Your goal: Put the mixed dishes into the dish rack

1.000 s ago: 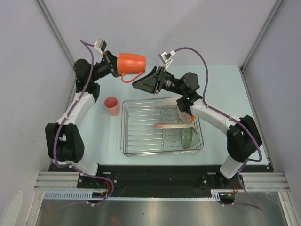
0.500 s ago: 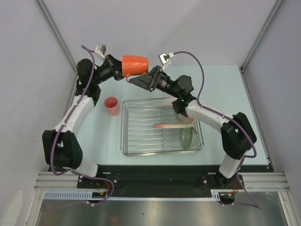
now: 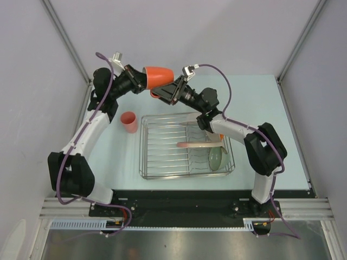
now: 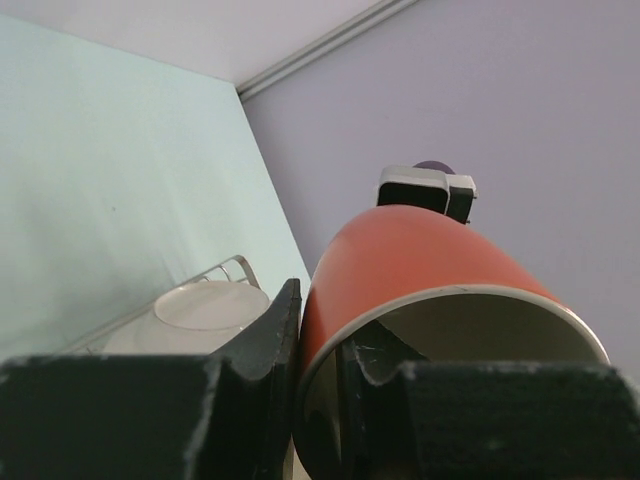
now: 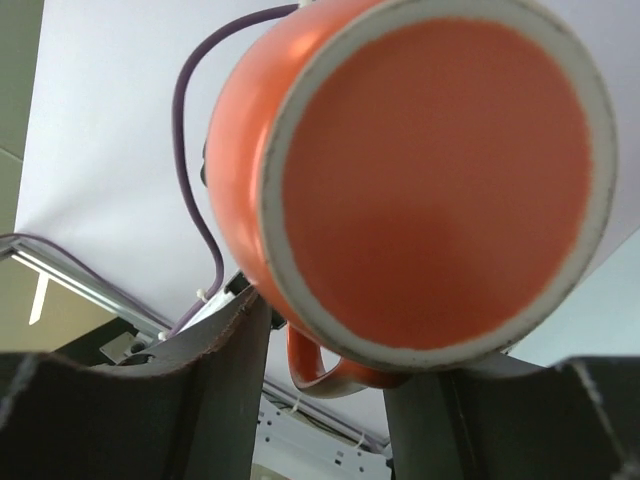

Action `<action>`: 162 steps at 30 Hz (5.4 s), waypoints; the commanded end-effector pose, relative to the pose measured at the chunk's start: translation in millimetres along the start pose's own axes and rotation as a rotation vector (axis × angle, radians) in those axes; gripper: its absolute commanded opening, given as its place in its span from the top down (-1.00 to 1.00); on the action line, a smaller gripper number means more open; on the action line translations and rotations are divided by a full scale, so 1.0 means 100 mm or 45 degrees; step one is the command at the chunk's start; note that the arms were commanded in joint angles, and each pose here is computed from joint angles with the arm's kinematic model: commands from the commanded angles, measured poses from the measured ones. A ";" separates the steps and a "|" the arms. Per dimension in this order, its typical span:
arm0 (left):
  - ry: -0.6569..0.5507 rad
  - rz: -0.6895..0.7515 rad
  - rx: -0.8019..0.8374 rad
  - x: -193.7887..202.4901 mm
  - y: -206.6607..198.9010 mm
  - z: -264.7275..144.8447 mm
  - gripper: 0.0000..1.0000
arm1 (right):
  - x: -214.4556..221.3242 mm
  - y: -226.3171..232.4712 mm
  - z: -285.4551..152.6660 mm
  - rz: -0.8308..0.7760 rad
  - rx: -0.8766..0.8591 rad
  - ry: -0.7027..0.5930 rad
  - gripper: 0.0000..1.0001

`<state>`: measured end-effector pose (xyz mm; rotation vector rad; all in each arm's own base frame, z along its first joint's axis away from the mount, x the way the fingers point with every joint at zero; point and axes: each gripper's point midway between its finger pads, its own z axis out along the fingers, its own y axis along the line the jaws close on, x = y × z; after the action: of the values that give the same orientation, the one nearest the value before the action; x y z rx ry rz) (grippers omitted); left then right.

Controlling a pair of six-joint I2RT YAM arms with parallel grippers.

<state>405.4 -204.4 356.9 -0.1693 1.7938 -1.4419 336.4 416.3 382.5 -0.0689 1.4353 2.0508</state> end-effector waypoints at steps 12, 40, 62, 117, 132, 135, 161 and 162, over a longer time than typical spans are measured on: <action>0.321 0.245 0.068 0.88 0.07 -0.13 1.00 | -0.29 0.59 -0.05 -0.075 -0.241 -0.038 0.71; 0.395 0.404 -0.001 0.45 0.24 -0.98 -0.99 | -0.75 0.43 -0.34 -0.758 0.377 0.001 1.00; 0.338 0.511 -0.481 0.09 1.37 -1.24 -0.99 | 0.87 -0.38 -0.77 -1.352 1.116 0.725 1.00; 0.422 0.464 -0.714 0.22 2.15 -1.36 -0.99 | 1.33 -2.34 -1.19 -1.221 1.466 1.171 0.42; 0.411 0.470 -0.742 0.19 2.19 -1.36 -0.99 | 1.21 -2.01 -1.23 -1.287 1.484 1.107 -0.21; 0.400 0.467 -0.810 0.17 2.29 -1.40 -0.99 | 1.16 -1.75 -1.06 -1.326 1.445 1.052 -0.25; 0.394 0.451 -1.193 0.10 3.12 -1.37 -0.25 | 0.59 0.20 -0.52 -1.324 1.147 0.503 -0.20; 0.416 0.436 -1.196 0.15 3.17 -1.37 -0.25 | 0.57 0.15 -0.57 -1.308 1.165 0.496 -0.19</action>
<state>414.7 -2.2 85.2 -0.0892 2.4885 -0.3489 260.8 411.4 327.9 -0.7962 1.8943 0.4716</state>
